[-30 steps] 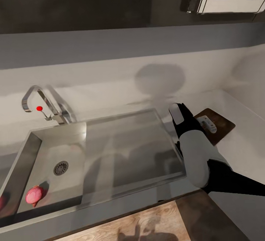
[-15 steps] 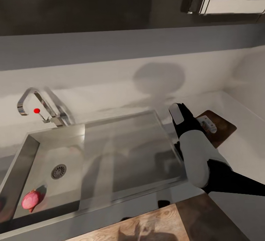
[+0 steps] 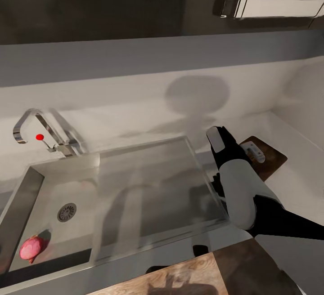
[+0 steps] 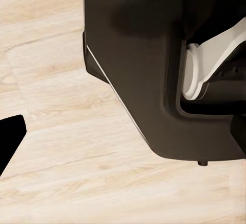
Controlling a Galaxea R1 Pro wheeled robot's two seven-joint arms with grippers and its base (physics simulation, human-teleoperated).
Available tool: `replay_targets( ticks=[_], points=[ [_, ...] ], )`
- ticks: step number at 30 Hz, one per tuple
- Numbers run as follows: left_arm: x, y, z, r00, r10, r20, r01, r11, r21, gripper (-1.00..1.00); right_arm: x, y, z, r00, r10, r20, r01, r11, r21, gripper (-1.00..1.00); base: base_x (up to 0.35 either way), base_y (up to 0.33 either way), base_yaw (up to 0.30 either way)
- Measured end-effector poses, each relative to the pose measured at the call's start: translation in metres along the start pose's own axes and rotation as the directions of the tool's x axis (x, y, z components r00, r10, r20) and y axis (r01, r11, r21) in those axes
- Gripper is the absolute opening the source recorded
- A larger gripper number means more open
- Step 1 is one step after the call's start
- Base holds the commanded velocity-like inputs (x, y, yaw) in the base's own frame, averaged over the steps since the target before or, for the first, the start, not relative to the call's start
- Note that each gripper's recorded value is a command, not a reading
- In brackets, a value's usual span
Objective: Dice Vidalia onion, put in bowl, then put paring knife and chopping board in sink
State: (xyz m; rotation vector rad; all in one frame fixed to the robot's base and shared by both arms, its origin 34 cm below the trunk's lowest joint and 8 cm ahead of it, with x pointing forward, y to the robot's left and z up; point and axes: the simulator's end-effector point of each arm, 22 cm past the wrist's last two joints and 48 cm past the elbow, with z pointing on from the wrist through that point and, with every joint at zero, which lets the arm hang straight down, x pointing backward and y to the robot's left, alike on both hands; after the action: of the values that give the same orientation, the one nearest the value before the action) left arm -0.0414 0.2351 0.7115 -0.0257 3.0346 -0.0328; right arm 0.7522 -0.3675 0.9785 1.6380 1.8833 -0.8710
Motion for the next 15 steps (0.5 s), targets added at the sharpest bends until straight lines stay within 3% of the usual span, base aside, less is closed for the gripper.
replay_targets(
  ticks=[15],
  points=[
    [0.0006,-0.0003,-0.0002,1.0,0.0,-0.001,0.0,1.0,0.0,1.0,-0.0006,0.0002,-0.0002,1.0,0.001,0.002,-0.001,1.0,0.0,1.0,0.0,-0.047,0.0]
  ],
)
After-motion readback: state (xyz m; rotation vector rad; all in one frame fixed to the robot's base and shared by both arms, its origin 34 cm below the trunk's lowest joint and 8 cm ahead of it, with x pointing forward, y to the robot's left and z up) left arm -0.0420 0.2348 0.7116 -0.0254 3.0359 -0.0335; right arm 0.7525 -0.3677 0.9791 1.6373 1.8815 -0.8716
